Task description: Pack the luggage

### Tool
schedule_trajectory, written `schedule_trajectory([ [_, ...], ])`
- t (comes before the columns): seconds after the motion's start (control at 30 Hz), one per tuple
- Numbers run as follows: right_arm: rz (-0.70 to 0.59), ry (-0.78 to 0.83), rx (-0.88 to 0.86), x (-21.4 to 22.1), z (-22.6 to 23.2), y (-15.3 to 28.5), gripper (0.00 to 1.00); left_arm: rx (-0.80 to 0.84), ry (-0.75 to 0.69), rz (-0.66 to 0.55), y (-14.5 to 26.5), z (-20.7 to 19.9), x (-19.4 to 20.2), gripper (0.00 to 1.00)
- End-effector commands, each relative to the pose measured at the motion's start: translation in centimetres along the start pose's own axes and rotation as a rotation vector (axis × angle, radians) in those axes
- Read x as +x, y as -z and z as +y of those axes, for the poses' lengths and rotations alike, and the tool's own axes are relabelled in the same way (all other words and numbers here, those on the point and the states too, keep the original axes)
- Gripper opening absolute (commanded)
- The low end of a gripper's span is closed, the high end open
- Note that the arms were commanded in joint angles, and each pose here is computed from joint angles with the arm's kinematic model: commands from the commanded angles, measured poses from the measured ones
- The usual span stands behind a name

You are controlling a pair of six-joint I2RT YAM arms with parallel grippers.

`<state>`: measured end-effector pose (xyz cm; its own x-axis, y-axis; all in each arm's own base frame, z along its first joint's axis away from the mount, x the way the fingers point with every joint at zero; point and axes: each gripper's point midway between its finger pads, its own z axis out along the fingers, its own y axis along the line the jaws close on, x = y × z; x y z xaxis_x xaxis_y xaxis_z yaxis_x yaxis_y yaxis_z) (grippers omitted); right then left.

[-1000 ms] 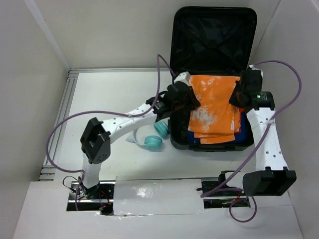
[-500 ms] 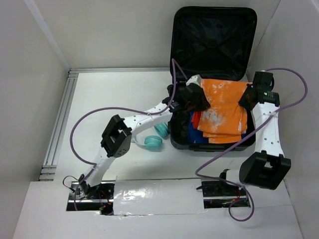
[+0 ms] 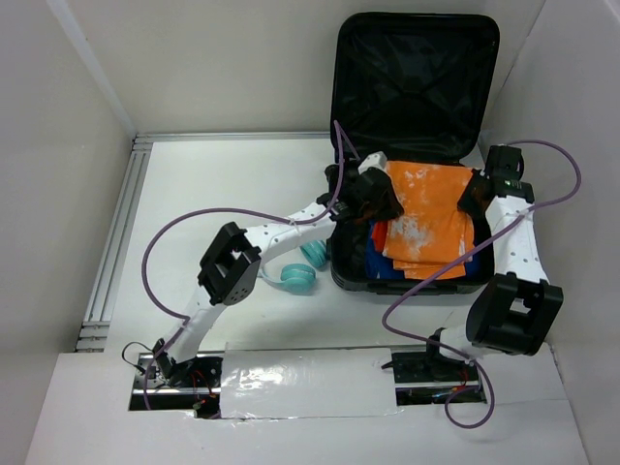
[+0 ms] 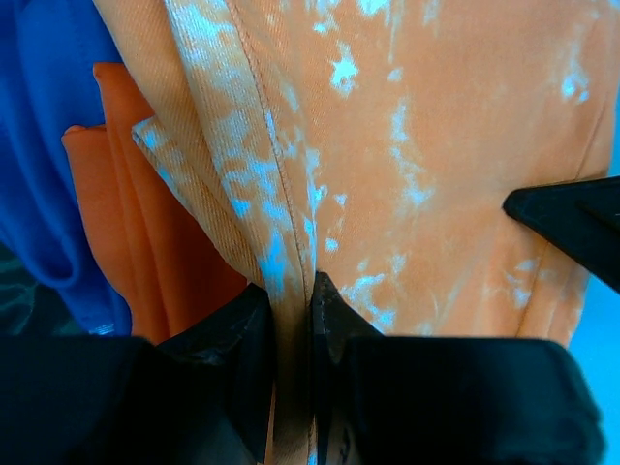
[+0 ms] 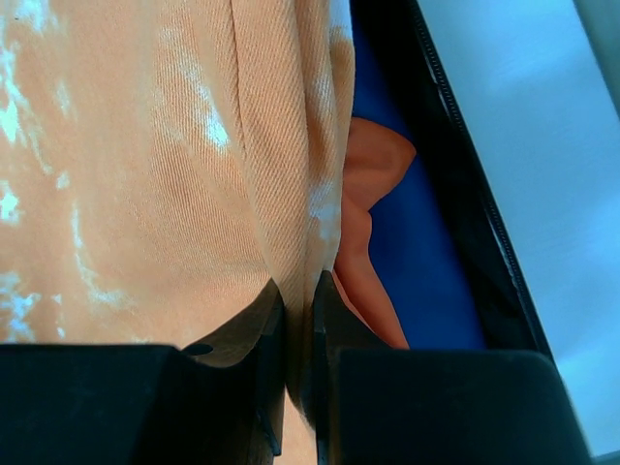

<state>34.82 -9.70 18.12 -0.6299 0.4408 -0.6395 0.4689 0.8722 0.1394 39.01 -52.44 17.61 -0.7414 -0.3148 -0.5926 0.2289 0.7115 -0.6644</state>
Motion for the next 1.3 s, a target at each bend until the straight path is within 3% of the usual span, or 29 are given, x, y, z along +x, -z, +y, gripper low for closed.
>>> schedule_trajectory([
  [0.0,-0.164,-0.023,0.004,-4.6,-0.2,0.1,0.05,-0.016,-0.004,-0.014,-0.3,1.1,-0.9,0.23],
  [0.03,-0.162,-0.023,0.005,-5.0,-0.1,0.2,0.13,-0.024,-0.021,0.008,-0.2,1.4,-0.5,0.44],
  [0.13,-0.158,-0.021,-0.02,-5.9,0.5,0.7,0.33,0.0,-0.047,-0.022,1.1,0.2,-2.5,0.64],
  [0.17,-0.175,-0.012,-0.032,-6.8,0.9,1.6,0.47,0.002,-0.071,-0.024,1.5,0.0,-2.8,0.7],
  [0.3,-0.236,0.001,-0.069,-10.1,2.0,4.1,0.82,0.032,-0.116,-0.112,4.0,-1.7,-6.2,0.82],
  [0.43,-0.285,0.03,-0.104,-13.0,3.9,7.4,0.93,0.056,-0.145,-0.201,7.2,-3.3,-10.8,0.95],
  [0.5,-0.302,0.051,-0.113,-13.7,4.8,8.7,0.94,0.063,-0.151,-0.25,9.5,-3.6,-13.6,0.99],
  [0.67,-0.303,0.107,-0.218,-11.6,9.2,9.5,0.85,0.058,-0.188,-0.316,14.1,-2.2,-18.1,0.99],
  [0.87,-0.156,0.097,-0.218,-4.9,10.8,4.1,0.85,-0.022,-0.191,-0.346,19.4,3.5,-22.3,0.99],
  [1.07,0.054,0.073,-0.089,4.5,9.3,-5.1,0.88,-0.148,-0.174,-0.338,22.8,11.0,-21.6,0.99],
  [1.13,0.114,0.082,-0.057,6.4,9.0,-6.8,0.89,-0.18,-0.173,-0.364,24.6,12.5,-21.9,0.99],
  [1.27,0.098,0.099,-0.081,7.1,10.6,-6.4,0.92,-0.259,-0.163,-0.343,25.9,16.7,-20.3,0.99],
])
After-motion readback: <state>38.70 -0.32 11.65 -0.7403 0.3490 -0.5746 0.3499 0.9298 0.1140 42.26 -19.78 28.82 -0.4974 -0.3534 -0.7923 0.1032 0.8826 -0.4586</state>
